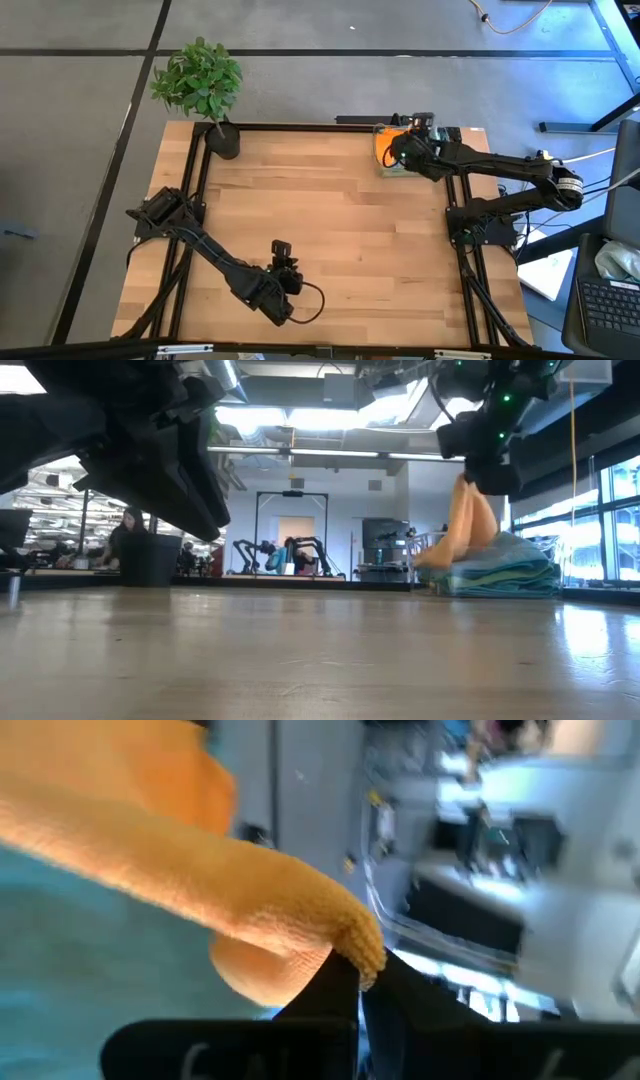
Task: Fold microfiber towels
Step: Put the orange microfiber towel into the transparent bin
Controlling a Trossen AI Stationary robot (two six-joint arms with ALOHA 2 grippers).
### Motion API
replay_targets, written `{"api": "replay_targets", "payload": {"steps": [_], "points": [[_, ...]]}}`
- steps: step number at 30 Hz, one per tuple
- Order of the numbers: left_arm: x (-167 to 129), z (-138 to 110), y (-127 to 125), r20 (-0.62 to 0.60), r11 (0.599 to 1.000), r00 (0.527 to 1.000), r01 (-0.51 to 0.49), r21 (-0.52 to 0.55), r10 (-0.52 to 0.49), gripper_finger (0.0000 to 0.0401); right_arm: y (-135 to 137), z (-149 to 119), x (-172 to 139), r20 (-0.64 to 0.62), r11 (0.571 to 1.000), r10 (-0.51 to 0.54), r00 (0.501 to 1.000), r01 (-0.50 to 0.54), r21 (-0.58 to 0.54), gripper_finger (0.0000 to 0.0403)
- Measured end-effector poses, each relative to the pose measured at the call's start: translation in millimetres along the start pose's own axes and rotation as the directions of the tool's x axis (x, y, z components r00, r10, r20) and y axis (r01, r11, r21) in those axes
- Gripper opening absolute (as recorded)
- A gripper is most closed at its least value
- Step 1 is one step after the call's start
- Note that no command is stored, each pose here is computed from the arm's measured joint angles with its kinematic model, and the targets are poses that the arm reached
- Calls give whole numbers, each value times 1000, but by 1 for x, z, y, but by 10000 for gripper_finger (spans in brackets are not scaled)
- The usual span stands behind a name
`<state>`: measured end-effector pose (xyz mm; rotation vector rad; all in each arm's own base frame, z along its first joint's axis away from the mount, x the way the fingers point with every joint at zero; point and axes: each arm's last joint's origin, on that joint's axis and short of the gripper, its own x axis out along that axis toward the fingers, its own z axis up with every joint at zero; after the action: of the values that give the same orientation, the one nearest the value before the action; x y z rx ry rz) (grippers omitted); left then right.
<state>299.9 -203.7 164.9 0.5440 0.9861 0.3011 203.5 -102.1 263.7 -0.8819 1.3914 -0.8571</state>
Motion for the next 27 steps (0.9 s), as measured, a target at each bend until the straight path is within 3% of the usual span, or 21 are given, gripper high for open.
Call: {"api": "replay_targets", "payload": {"steps": [4,10,13,19,22,25,27], "points": [[-1,0,-1,4,1000,1000,3,-4,-3,91,11,0,3,49,987,92,995,-84,-137,5],[-1,0,-1,7,1000,1000,4,-11,-4,91,56,-20,15,-37,855,201,979,-194,-481,5],[-1,0,-1,7,1000,1000,5,-12,-5,91,74,-28,19,-65,816,222,973,-222,-533,9],[-1,0,-2,7,1000,1000,5,-15,-5,91,80,-31,16,-87,908,195,977,-213,-360,31],[-1,0,-2,10,1000,1000,6,-18,-6,91,66,-25,11,-77,958,195,978,-207,-198,52],[-1,1,-2,9,1000,1000,12,-21,-12,91,51,-24,2,-67,949,303,951,-308,-72,78],[-1,1,-2,9,1000,1000,13,-28,-12,91,42,-23,-5,-34,898,440,898,-439,13,91]]}}
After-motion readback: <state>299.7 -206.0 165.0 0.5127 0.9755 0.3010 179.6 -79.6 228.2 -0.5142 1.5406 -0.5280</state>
